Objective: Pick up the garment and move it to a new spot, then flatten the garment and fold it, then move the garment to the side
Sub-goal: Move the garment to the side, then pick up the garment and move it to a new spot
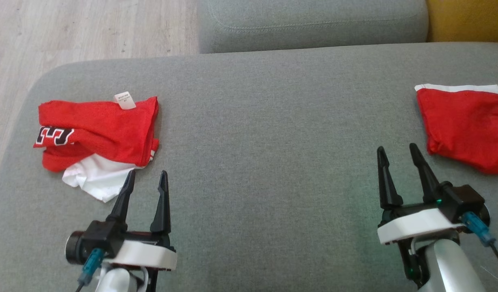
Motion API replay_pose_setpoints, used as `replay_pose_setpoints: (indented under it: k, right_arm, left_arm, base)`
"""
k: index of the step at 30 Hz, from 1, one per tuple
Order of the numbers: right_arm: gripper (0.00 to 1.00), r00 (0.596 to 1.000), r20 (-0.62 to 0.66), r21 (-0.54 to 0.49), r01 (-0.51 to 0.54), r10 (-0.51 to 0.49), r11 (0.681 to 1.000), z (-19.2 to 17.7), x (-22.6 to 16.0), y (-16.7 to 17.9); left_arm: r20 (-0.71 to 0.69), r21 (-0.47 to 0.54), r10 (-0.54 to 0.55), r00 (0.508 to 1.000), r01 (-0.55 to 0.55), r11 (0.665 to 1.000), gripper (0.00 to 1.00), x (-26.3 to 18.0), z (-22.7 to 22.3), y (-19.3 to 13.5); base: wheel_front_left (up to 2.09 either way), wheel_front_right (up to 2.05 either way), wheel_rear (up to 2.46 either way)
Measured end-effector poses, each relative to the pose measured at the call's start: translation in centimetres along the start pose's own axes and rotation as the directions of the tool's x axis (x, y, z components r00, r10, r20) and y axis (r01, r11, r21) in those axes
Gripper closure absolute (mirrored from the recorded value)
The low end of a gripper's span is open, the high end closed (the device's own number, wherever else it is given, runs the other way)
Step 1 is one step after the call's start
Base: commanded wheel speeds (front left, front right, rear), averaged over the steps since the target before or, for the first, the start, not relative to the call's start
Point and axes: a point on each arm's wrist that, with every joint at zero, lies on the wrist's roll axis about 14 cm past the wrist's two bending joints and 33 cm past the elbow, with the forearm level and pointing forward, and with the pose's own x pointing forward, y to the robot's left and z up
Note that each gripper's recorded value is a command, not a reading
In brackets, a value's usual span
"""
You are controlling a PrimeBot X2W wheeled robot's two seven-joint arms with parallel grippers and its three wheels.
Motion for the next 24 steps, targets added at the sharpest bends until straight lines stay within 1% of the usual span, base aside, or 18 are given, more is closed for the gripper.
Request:
replay_pose_setpoints:
  k: [13,20,24]
  right_arm:
    - [0.0,0.999,0.028,0.021,-0.028,0.027,0.999,0.9,0.4,1.0]
    - [0.0,0.992,-0.004,0.035,-0.124,0.124,0.992,-0.3,0.2,4.4]
    - [0.0,0.978,-0.004,0.044,-0.207,0.207,0.977,-0.3,0.6,7.3]
  left_arm:
    - [0.025,0.001,0.03,0.999,-0.03,1.0,0.0,-0.7,0.8,0.8]
    - [0.03,0.002,0.101,0.994,-0.101,0.995,0.0,-2.7,1.0,2.7]
    - [0.036,0.001,0.165,0.986,-0.165,0.986,0.0,-4.5,1.0,4.3]
  base:
    - [0.0,0.0,0.0]
    - [0.0,0.0,0.0]
    - [0.0,0.0,0.0]
